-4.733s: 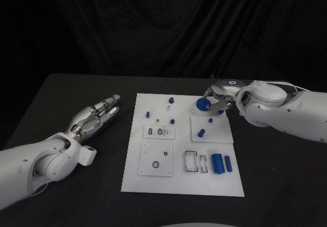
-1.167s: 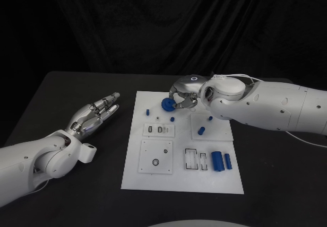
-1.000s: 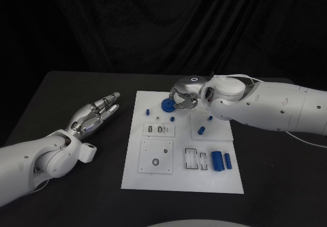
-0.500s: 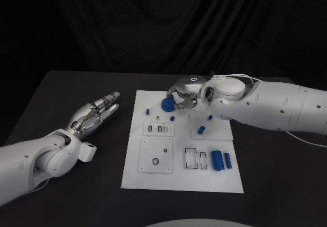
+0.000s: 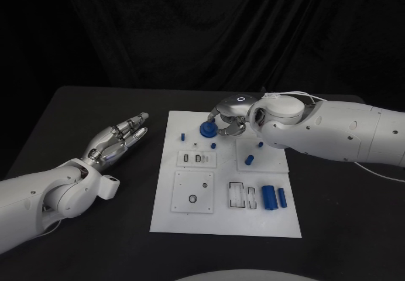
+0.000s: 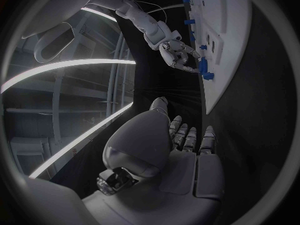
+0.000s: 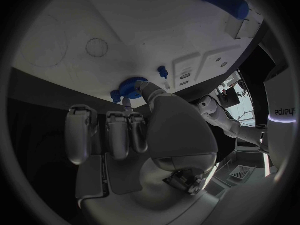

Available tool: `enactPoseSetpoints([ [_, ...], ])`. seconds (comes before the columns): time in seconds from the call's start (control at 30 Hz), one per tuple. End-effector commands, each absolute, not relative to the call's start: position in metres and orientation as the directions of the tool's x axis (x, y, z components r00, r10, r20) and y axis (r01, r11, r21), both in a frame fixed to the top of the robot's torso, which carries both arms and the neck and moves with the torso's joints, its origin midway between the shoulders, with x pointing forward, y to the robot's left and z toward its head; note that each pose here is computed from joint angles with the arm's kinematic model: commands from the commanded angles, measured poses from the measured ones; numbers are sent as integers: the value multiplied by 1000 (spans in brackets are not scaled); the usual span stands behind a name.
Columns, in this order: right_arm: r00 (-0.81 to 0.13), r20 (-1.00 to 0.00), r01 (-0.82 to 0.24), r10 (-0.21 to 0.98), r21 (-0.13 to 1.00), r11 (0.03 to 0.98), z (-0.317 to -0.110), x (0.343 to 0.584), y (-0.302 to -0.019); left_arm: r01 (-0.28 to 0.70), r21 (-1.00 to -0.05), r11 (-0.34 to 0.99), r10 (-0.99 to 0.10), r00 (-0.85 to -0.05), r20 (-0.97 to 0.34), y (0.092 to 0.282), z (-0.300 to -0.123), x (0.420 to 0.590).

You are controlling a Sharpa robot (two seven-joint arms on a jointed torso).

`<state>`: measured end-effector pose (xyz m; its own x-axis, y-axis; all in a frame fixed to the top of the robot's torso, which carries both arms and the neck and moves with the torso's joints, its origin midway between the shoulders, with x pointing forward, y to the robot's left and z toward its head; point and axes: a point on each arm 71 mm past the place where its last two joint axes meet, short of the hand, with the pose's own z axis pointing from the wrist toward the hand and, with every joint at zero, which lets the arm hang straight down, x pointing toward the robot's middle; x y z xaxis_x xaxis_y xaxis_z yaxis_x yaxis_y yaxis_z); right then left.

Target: Assemble the parts on the task board

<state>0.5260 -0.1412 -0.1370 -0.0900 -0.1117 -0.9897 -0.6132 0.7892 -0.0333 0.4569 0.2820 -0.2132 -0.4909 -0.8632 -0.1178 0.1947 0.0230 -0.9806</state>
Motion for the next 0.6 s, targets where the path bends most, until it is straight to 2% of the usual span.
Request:
enactPoseSetpoints([
  [0.03,-112,-985,-611,-131,-36,791,-142,525,-143,328,-942,-68,-858,-502,-113,280,-202,454],
  [0.3,-106,-987,-602,-120,-32,798,-143,525,-150,328,-942,-67,-858,-500,-113,281,-202,453],
  [0.6,-55,-996,-595,-66,-20,804,-138,522,-165,328,-943,-64,-860,-497,-114,283,-202,453],
])
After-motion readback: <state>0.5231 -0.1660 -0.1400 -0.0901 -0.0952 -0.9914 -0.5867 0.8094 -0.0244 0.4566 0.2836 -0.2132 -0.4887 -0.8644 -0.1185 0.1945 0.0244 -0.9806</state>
